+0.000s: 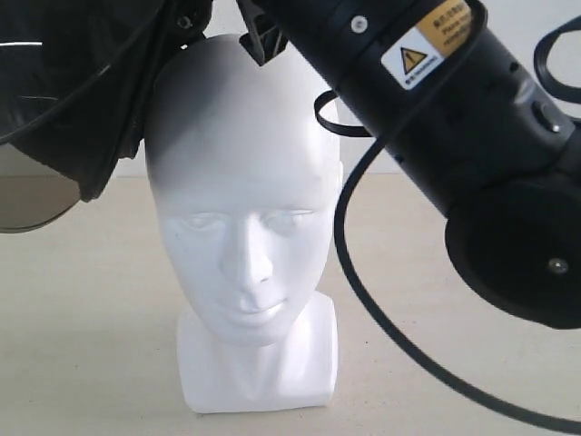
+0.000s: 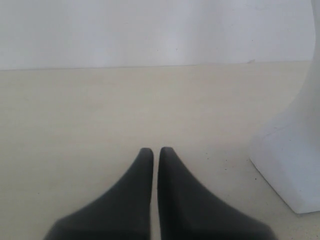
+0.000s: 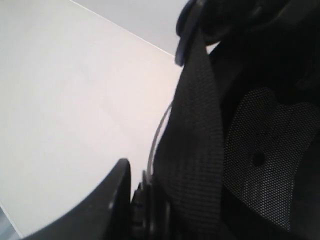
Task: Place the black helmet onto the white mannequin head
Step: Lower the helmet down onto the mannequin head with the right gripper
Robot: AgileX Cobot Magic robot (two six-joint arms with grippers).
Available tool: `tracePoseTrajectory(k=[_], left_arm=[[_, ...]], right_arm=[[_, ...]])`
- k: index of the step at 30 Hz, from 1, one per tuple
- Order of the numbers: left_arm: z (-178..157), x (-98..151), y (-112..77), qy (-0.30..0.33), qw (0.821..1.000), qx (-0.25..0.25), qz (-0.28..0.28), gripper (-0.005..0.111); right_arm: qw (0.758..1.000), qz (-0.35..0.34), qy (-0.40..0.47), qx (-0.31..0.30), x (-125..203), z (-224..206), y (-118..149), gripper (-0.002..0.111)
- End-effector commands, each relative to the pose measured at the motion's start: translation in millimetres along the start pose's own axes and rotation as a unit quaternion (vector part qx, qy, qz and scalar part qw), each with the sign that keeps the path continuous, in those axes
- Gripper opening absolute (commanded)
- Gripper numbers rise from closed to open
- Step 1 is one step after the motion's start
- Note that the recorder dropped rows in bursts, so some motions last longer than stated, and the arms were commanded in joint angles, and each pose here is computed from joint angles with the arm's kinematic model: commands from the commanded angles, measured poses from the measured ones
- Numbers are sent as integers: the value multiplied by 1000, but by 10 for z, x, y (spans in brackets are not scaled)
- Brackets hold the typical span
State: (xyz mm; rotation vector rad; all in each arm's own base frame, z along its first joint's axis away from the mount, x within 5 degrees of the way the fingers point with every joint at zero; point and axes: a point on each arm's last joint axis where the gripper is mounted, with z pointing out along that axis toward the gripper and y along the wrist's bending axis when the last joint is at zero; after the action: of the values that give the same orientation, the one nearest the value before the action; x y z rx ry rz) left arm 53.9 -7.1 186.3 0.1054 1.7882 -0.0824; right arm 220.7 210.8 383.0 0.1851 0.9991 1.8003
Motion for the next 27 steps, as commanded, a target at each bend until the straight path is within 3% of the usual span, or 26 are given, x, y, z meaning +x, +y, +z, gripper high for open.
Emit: tracePoseTrajectory(k=[1, 7, 27], left_arm=[[1, 7, -1, -1, 1000, 0, -4, 4], [1, 7, -1, -1, 1000, 0, -4, 4], [1, 7, -1, -1, 1000, 0, -4, 4]], right_arm=[[998, -27, -39, -45, -159, -51, 142, 0], [996, -55, -61, -20, -357, -336, 163, 0], [985, -112, -108, 74, -393, -630, -103, 0]])
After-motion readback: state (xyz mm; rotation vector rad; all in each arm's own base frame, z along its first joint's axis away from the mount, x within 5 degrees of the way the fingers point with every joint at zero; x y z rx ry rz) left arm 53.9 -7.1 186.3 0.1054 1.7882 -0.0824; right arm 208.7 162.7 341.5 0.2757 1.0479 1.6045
